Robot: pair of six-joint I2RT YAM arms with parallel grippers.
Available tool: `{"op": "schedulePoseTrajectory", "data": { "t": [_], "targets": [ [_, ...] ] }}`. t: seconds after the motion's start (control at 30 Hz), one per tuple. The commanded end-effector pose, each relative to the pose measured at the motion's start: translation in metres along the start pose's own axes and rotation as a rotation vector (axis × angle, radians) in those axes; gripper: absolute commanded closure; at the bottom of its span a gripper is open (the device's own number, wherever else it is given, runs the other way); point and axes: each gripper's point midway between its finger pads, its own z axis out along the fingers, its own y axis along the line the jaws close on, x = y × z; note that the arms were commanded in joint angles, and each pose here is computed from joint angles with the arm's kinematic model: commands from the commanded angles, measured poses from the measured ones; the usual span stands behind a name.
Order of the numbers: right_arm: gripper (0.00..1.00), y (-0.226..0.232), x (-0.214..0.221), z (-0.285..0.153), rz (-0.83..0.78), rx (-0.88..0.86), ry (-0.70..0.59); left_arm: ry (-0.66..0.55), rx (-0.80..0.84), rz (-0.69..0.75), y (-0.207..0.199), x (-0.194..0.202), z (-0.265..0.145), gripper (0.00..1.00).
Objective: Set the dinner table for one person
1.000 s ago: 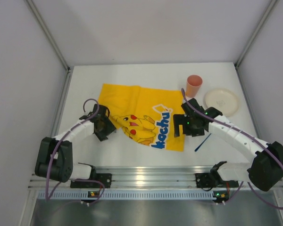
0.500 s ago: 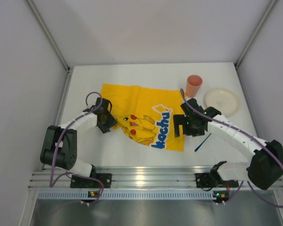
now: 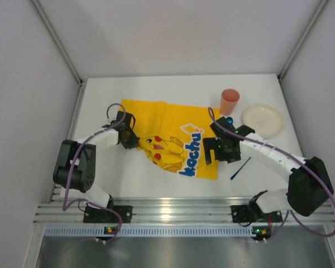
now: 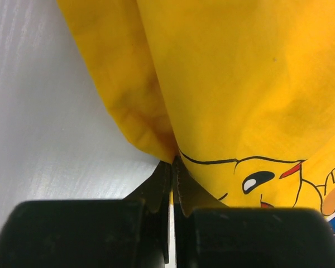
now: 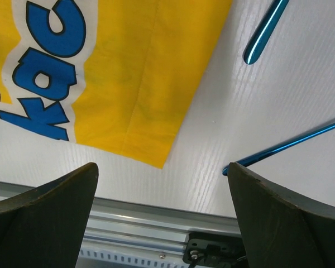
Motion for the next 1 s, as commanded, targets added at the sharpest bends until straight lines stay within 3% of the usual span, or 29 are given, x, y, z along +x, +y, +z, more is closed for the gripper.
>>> {"op": "schedulePoseTrajectory", "data": {
  "t": [0.0, 0.3, 0.5, 0.77, 0.97],
  "targets": [
    [0.00, 0.011, -0.013, 0.013, -0.015, -0.040, -0.022, 0.069, -0.078, 0.073, 0.018, 0.015, -0.003, 1.00],
    [0.01, 0.039, -0.022, 0.077, 0.000, -0.117, 0.088, 0.033, -0.165, 0.241, 0.035, -0.004, -0.076, 1.00],
    [0.01, 0.030, -0.022, 0.098, 0.040, -0.080, 0.113, -0.002, -0.220, 0.293, 0.059, -0.012, -0.125, 1.00],
    [0.01, -0.013, -0.029, 0.101, 0.109, 0.018, 0.097, -0.009, -0.266, 0.271, 0.087, -0.005, -0.161, 1.00],
    [0.01, -0.012, -0.055, 0.075, 0.079, 0.018, 0.021, -0.009, -0.296, 0.201, 0.093, 0.000, -0.167, 0.95]
  ]
}}
